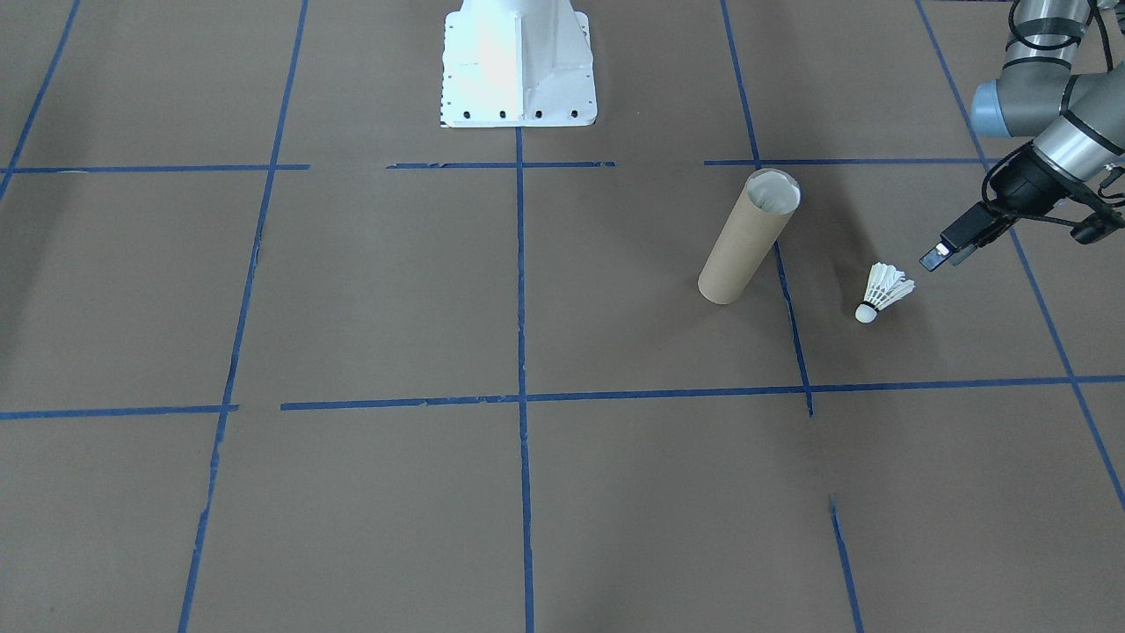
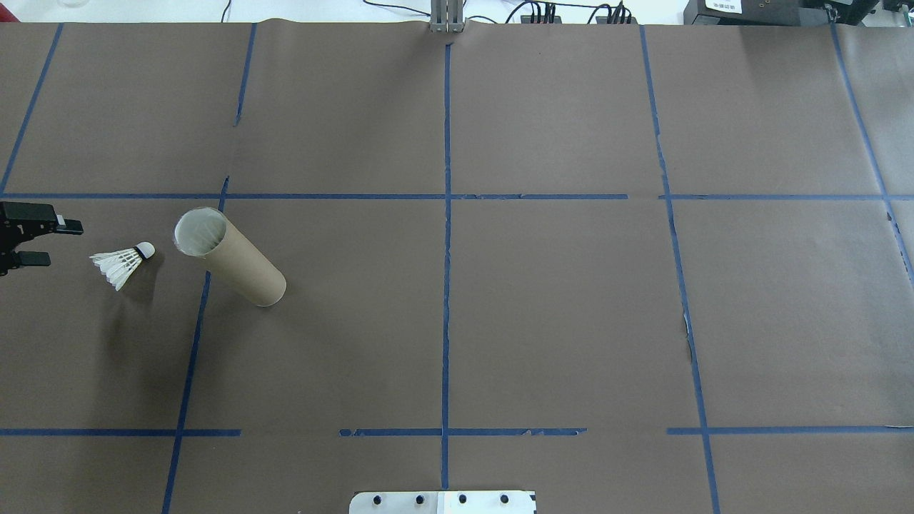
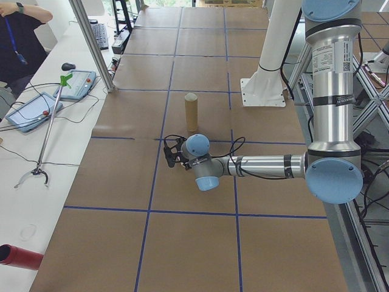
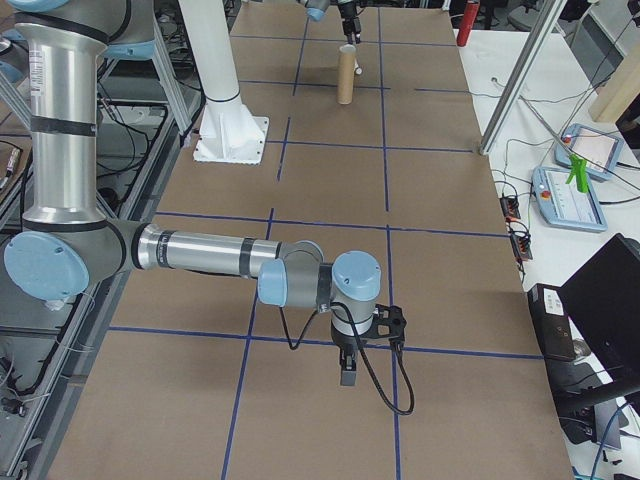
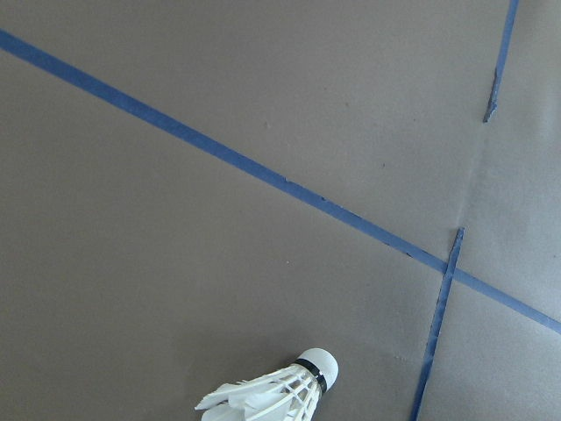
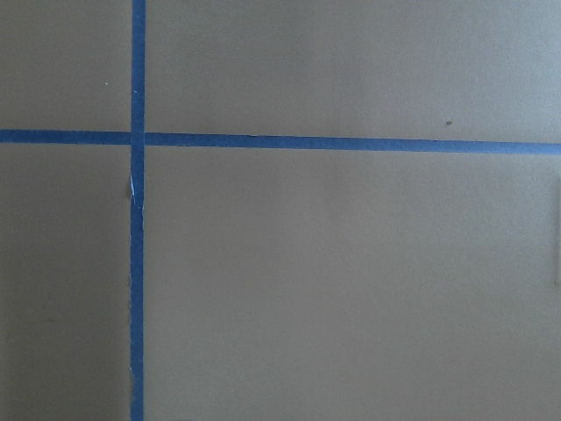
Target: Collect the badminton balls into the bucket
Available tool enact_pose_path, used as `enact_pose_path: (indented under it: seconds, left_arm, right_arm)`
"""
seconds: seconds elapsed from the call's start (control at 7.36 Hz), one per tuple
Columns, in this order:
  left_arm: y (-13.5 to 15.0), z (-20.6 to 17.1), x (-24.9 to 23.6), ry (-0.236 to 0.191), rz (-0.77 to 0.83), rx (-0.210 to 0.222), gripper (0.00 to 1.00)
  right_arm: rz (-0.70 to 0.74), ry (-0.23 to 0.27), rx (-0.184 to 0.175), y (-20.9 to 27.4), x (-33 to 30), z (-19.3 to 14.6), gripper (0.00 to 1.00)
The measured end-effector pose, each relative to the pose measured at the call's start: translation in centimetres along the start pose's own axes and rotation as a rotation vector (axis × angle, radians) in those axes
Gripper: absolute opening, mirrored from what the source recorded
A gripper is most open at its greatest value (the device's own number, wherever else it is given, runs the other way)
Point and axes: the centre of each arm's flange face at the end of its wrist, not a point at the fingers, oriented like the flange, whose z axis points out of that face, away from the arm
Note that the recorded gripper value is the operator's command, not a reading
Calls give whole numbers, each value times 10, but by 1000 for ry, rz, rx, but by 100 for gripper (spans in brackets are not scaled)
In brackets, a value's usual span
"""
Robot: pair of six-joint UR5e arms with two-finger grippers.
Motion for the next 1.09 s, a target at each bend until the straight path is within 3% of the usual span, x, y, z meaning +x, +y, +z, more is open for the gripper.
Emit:
enact_pose_path:
  seconds: [0.54, 0.82, 1.09]
  left_arm:
    - [22, 34, 1, 57, -128, 34, 78]
    - [26, 43, 5, 68, -196, 54, 51]
    - [26, 45, 3, 65, -253, 59, 31]
  right_arm:
    - [0, 0, 0, 0, 0, 0, 100]
    - [0, 0, 0, 0, 0, 0, 100]
    - [0, 0, 0, 0, 0, 0, 100]
